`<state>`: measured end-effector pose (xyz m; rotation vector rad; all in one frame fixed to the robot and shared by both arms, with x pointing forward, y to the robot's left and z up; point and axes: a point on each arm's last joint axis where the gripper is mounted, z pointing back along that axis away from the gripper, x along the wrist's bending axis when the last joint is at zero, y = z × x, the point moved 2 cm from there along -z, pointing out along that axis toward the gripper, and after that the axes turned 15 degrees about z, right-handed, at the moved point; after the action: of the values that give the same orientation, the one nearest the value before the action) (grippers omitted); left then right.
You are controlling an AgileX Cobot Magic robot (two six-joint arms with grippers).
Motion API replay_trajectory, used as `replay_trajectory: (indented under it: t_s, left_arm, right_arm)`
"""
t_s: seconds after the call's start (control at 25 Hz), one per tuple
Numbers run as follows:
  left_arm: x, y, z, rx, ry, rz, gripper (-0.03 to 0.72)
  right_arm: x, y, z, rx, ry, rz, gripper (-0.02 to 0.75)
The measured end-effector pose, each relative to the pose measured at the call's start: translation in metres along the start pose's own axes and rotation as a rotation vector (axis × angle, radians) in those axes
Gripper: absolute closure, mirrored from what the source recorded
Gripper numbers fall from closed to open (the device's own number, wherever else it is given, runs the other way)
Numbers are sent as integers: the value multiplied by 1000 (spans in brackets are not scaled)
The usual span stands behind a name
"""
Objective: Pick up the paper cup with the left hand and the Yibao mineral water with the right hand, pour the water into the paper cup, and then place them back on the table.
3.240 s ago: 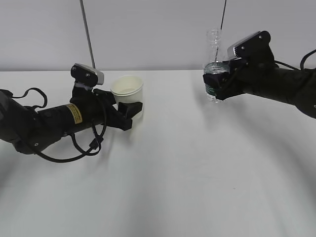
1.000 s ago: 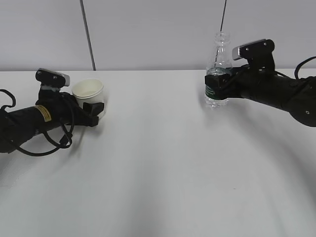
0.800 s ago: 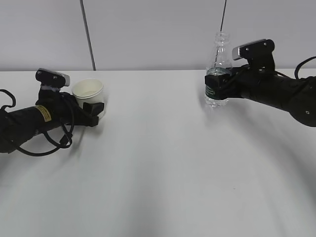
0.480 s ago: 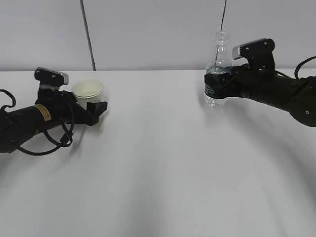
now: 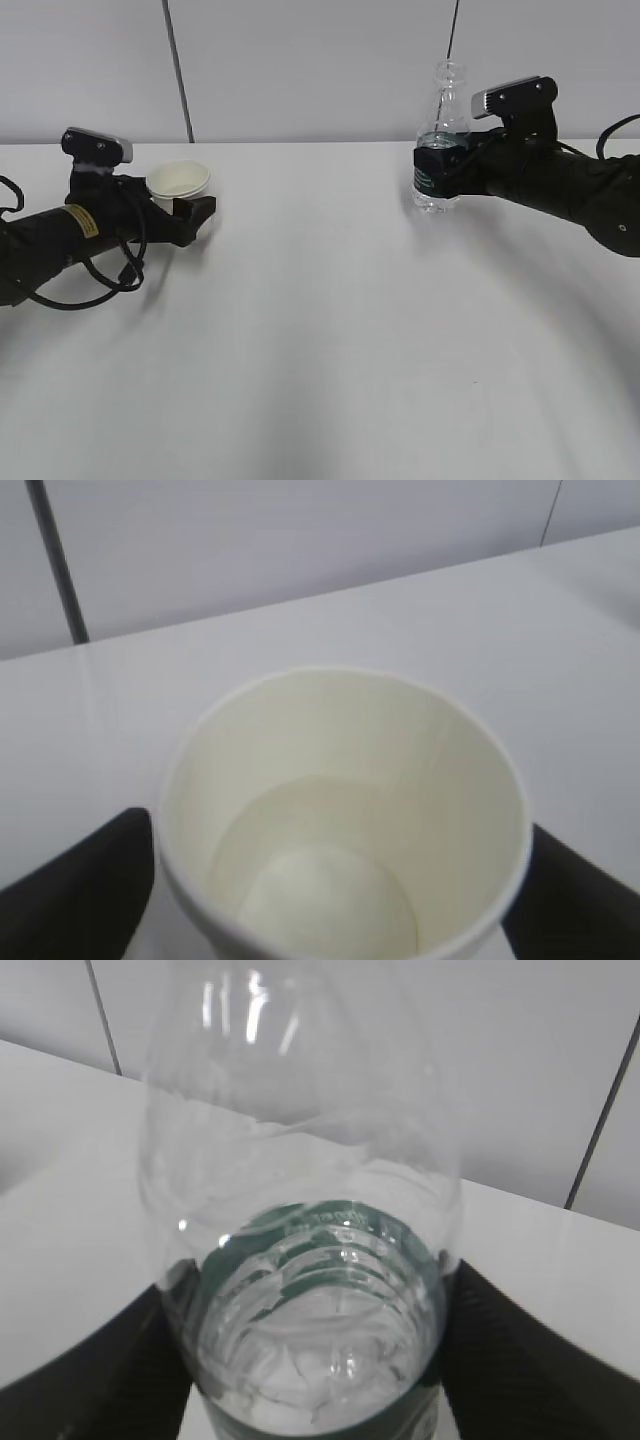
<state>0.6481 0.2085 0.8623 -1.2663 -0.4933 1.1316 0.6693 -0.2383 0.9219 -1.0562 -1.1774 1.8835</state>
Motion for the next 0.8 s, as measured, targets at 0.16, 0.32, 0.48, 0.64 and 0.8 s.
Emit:
replay_trajectory:
  t_s: [0.16, 0.32, 0.48, 0.64, 0.8]
  left_arm:
    - [-1, -5, 2, -20, -2, 3, 66]
    - [0, -6, 2, -20, -4, 4, 69]
    - [0, -5, 2, -19, -4, 4, 76]
    - [0, -5, 2, -19, -5, 5, 81]
    - [0, -5, 2, -19, -5, 5, 90]
  right_arm:
    - [1, 5, -2, 3, 3, -15, 230]
    - [4, 16, -6, 13, -5, -32, 230]
    - [8, 27, -11, 5, -6, -61, 230]
    - [9, 32, -13, 6, -6, -73, 230]
    - [9, 36, -15, 0, 6, -96, 230]
